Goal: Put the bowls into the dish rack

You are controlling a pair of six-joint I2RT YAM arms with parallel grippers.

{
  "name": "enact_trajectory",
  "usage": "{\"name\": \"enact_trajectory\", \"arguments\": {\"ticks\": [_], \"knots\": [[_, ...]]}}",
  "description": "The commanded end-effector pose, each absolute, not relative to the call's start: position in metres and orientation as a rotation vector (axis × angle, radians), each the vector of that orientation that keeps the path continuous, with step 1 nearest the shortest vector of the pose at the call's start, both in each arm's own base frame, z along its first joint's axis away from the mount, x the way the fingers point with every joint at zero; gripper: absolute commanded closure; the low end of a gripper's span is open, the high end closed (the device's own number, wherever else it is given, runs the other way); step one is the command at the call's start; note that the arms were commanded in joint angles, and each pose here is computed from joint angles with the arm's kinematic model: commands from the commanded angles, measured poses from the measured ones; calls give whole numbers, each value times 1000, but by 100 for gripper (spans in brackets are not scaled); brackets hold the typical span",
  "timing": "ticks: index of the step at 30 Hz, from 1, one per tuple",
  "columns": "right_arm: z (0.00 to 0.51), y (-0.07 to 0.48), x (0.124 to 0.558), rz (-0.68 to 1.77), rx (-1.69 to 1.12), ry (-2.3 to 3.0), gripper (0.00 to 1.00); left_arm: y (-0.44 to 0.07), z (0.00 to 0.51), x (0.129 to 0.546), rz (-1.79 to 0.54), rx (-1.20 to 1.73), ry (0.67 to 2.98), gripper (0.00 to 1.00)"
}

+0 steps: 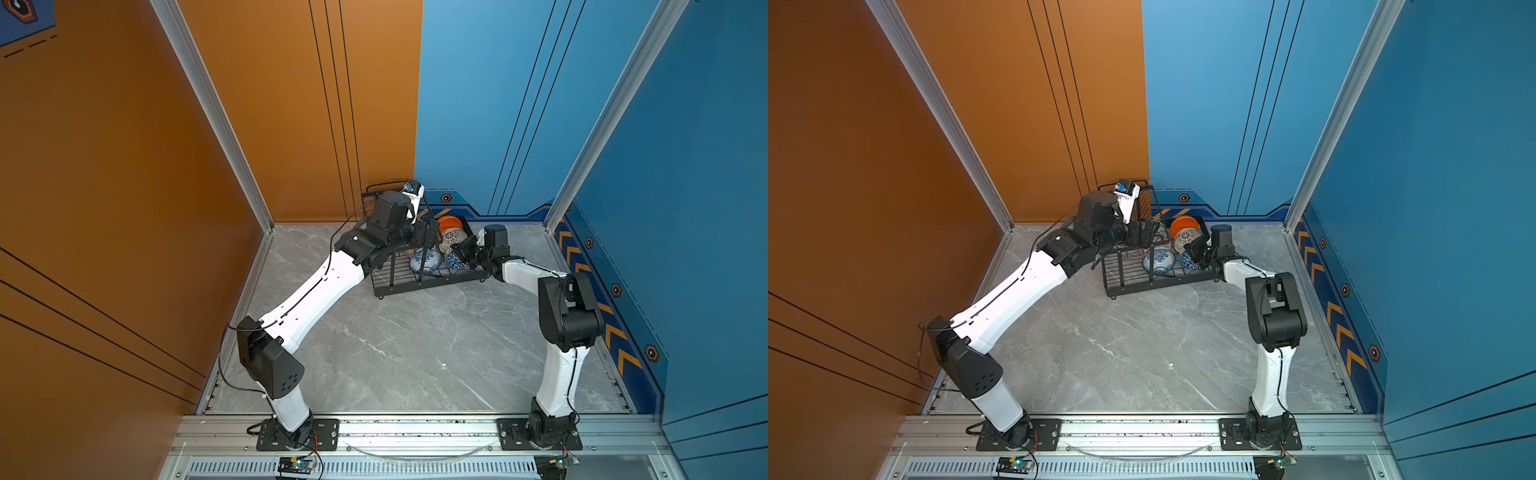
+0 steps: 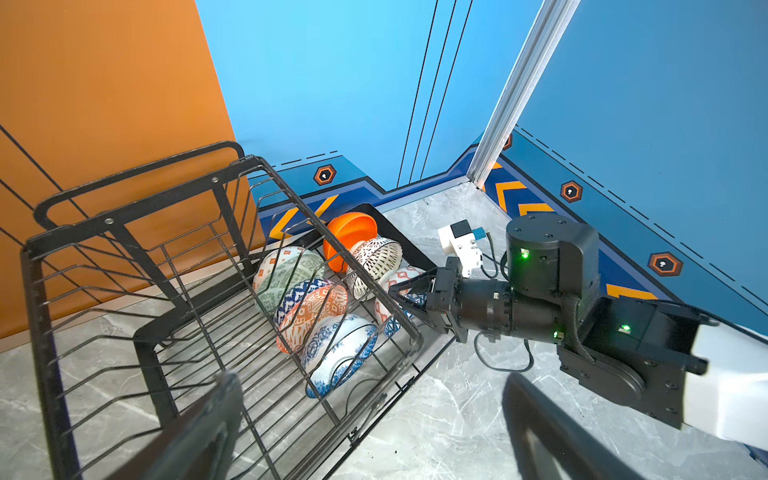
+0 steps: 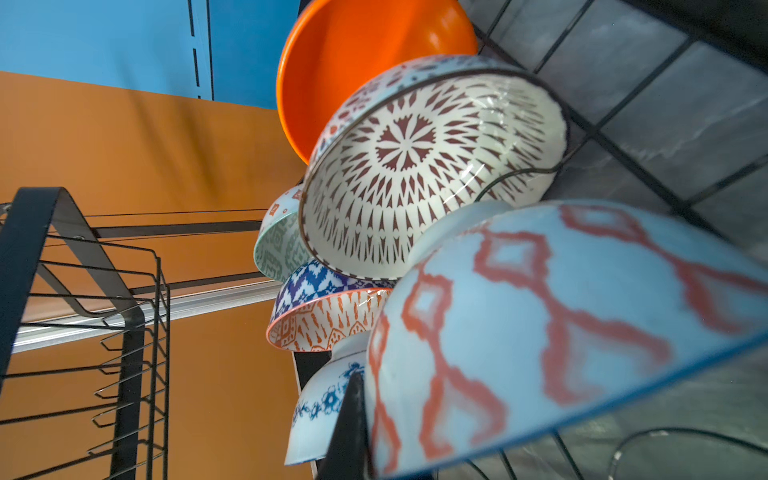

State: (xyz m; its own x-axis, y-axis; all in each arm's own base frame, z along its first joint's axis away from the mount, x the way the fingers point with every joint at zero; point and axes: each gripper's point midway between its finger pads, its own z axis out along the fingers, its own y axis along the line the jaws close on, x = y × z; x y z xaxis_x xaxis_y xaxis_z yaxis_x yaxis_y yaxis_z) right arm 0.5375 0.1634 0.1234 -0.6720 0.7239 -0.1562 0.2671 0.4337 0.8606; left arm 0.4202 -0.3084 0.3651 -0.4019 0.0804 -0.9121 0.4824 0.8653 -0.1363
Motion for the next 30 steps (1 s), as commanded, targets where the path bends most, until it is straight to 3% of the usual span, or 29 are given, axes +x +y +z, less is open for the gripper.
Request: {"name": "enact_trajectory", "arguments": {"ticks": [1,18,30], "knots": [[88,177,514,1140,883,2355,95,-302,377,416,-459,378,1931,2],[70,180,519,1113,904,2409,91,-297,375,415,-441,368,1936,2],[68,183,524,1119,903,2412,82,-296,374,415,-439,364,1937,2]]}}
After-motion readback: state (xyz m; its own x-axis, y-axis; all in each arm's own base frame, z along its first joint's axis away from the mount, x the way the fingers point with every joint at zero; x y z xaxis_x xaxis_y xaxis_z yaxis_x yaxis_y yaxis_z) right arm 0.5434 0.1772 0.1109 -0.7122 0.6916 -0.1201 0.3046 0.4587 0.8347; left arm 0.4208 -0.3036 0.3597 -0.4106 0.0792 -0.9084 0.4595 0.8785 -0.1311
